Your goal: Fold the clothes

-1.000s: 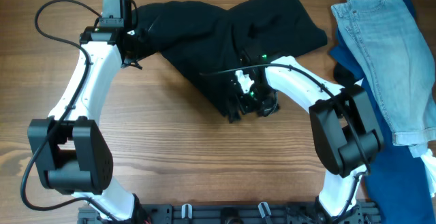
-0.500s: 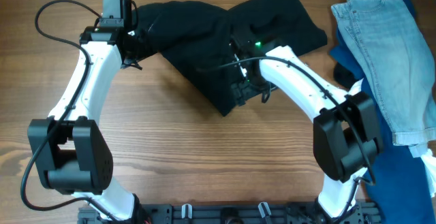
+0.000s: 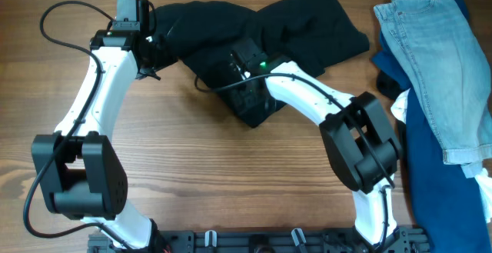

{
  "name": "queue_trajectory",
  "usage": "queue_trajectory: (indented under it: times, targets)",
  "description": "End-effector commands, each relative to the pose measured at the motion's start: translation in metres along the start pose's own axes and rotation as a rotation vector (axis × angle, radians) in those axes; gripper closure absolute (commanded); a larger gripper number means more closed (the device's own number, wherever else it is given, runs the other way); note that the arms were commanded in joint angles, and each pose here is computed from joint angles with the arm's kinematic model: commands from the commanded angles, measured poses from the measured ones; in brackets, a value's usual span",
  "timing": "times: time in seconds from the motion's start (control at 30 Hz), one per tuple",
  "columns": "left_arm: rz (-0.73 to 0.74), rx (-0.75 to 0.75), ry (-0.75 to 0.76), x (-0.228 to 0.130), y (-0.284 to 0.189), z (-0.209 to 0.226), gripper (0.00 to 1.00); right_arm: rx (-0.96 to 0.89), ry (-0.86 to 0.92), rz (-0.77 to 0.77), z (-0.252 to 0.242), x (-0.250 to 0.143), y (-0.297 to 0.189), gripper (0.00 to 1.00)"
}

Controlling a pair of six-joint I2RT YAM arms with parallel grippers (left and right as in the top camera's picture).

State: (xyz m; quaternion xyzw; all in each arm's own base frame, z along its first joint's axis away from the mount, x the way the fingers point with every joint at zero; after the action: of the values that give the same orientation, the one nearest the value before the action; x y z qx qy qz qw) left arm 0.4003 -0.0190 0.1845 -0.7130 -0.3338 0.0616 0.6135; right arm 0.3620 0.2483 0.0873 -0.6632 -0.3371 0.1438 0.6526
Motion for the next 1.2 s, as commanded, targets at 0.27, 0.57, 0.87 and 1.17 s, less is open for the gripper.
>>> queue_trajectory:
  times: [0.27,0.57,0.87,1.17]
  targets:
    - [0.028,0.013,0.004,-0.005,0.003,0.002,0.41,0.129,-0.09,0.07,0.02,-0.012,-0.006,0.0]
    - [0.043,0.024,0.004,-0.008,0.003,0.004,0.41,0.186,-0.184,0.143,0.033,-0.031,-0.002,0.0]
    - [0.046,0.025,0.004,-0.008,0.002,0.004,0.41,0.208,-0.209,0.234,0.036,-0.048,0.018,0.28]
    - [0.046,0.025,0.003,-0.008,0.002,0.004,0.42,0.152,-0.179,0.227,0.032,-0.046,0.02,0.95]
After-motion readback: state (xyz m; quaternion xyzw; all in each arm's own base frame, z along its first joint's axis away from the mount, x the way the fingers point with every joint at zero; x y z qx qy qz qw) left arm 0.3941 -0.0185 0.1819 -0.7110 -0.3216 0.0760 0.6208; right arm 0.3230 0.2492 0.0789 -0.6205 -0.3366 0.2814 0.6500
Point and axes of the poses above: each gripper's point midway between its finger pads, its own y axis out along the fingers, its own z axis along the line the jaws close on, x = y × z, the point moved 8 cm from there along -y, back along the fingers, and after that the axes turned 9 degrees about -y, right-handed, at the moved point
